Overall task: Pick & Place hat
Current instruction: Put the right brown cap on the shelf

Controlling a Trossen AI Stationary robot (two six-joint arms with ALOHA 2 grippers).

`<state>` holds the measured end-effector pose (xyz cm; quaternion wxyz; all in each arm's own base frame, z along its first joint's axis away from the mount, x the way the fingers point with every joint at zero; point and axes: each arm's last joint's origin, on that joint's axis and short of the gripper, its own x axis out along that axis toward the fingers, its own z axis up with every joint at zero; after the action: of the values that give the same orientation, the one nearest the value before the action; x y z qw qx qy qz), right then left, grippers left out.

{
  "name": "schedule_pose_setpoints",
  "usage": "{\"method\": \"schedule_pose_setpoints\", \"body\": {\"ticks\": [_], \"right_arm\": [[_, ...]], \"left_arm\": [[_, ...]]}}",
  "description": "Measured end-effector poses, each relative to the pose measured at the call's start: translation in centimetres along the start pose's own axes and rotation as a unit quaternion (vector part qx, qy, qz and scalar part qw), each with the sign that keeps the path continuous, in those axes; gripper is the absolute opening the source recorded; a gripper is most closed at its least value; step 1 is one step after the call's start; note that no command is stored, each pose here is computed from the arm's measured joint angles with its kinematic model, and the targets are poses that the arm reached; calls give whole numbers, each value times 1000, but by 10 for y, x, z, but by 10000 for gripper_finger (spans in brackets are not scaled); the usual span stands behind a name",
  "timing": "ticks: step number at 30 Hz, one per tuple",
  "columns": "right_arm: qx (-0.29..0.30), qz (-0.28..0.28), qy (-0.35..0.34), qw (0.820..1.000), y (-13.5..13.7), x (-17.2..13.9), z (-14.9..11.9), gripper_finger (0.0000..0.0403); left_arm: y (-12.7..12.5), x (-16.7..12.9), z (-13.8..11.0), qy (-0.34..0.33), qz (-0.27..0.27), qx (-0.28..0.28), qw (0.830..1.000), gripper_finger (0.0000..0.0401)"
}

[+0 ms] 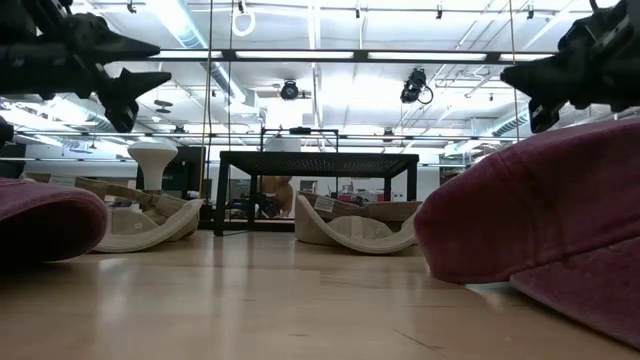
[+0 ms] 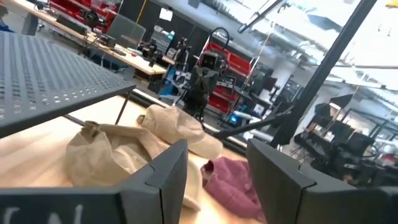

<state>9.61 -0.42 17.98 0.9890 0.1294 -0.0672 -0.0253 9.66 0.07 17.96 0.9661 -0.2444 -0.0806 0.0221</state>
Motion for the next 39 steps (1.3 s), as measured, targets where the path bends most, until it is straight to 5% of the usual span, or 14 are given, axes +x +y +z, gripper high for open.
{"method": "schedule_pose_setpoints", "body": {"ticks": [9,17,23,39], "right_arm": [[122,-39,-102,986,0,-2,16,32],[143,-14,-171,975,3,-5,30,32],[124,-9,-194,973,7,-8,44,31],[19,-20,-122,992,29,11,118,4]], "left_arm": [[-8,0,15,-22,-4,35,999,172],[-24,4,47,-37,7,78,996,172],[-36,8,67,-32,4,86,996,156],[-57,10,106,-12,-4,141,990,6]]}}
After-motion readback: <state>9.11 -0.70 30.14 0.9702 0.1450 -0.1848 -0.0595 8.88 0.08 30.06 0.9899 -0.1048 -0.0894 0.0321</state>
